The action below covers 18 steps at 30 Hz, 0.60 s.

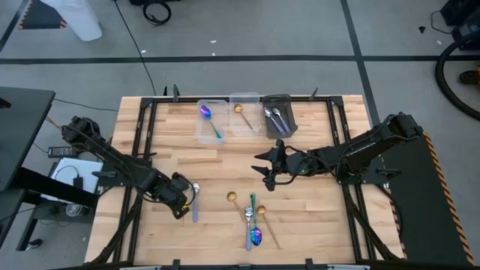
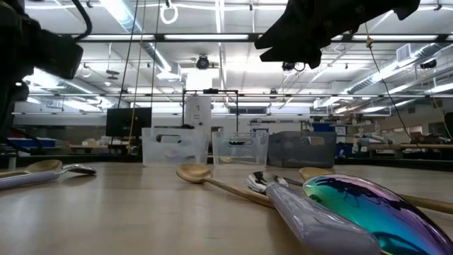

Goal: Sort silverware by color (type)
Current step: Put the gold spoon into the right transparent bin

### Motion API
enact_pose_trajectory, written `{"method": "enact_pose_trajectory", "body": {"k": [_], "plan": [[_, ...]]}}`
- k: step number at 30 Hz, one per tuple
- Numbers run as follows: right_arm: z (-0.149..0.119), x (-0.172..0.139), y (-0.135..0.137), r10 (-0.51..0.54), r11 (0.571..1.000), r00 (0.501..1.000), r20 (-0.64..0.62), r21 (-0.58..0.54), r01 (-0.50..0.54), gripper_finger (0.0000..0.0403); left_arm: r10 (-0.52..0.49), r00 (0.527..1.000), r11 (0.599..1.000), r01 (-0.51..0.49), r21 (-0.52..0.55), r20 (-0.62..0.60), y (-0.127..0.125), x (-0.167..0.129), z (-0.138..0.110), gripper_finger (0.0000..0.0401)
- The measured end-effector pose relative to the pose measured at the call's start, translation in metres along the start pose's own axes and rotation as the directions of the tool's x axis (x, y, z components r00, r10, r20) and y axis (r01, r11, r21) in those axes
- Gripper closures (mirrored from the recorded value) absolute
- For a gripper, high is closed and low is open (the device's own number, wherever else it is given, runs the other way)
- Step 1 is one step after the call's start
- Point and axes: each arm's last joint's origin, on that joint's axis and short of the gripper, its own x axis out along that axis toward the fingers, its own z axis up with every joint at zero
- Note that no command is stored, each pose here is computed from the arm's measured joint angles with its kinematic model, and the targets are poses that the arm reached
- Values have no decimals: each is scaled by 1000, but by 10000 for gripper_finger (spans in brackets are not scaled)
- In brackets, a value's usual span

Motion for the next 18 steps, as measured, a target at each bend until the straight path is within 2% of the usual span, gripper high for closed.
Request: {"method": "enact_pose_trajectory", "body": {"k": [5, 11, 15, 16, 18], "plan": [[0, 0, -1, -15, 1000, 1000, 2, -1, 15, 200, 26, 998, 999, -27, 32, 55, -9, -10, -1, 319], [-1, -1, 0, -12, 1000, 1000, -4, -5, 12, 200, 34, 997, 999, -36, 34, 71, -9, -10, -1, 317], [-1, -1, 1, -11, 1000, 1000, -4, -6, 11, 200, 50, 997, 996, -55, 65, 66, -7, -10, -2, 293], [-1, -1, 1, -10, 1000, 1000, -4, -6, 10, 200, 59, 996, 993, -65, 95, 64, -6, -10, -2, 285], [-1, -1, 1, -11, 1000, 1000, -5, -6, 11, 200, 64, 996, 971, -76, 226, 58, -6, -10, -3, 271]]}}
